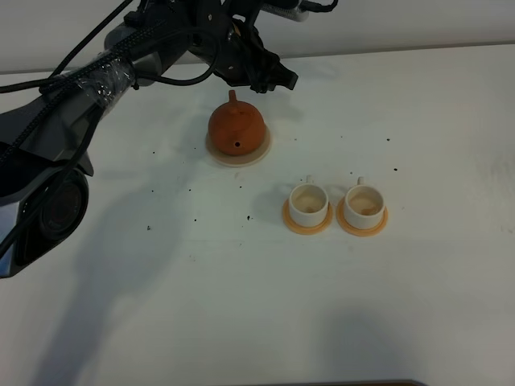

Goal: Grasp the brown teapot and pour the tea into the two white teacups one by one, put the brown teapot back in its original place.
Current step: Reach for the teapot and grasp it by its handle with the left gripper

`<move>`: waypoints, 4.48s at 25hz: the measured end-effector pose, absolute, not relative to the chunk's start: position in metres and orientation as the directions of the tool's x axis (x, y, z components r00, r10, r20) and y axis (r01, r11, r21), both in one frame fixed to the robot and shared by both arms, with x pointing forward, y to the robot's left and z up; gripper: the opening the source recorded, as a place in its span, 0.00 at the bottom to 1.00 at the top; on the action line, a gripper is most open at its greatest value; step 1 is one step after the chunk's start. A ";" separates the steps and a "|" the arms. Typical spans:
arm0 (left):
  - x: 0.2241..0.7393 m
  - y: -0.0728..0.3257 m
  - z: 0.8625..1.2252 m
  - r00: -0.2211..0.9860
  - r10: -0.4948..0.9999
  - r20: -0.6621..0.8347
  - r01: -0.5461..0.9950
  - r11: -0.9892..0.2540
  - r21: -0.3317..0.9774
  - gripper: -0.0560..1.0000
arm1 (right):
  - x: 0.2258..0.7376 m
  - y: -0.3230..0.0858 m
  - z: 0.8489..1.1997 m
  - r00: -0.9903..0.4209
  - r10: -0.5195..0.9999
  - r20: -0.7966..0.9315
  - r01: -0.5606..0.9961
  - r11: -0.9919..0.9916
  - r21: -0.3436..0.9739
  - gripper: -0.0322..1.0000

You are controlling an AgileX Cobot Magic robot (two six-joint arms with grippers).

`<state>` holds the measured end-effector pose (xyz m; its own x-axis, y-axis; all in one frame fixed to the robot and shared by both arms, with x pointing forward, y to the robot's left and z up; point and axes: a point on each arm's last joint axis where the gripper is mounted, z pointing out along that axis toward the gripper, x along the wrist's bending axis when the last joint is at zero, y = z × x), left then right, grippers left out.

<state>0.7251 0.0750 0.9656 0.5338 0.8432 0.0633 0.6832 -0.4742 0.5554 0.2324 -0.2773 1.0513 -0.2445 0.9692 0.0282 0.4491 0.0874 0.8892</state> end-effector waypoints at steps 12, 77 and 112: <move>0.736 0.094 0.967 0.367 0.923 0.117 0.731 -0.364 0.577 0.45 | 0.232 -0.277 1.051 -0.245 0.969 0.028 0.449 0.087 0.889 0.27; 0.737 0.147 0.931 0.280 0.948 0.154 0.914 -0.312 0.260 0.50 | 0.232 -0.277 1.051 -0.245 0.969 0.028 0.449 0.087 0.889 0.27; 0.726 0.142 0.965 0.495 0.866 0.066 0.845 -0.498 0.194 0.50 | 0.232 -0.277 1.051 -0.245 0.969 0.028 0.449 0.087 0.889 0.27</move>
<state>0.7259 0.1419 0.9653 0.4953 0.8662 0.0663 0.8451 -0.4981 0.1944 0.2324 -0.2773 1.0513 -0.2445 0.9692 0.0282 0.4491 0.0874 0.8892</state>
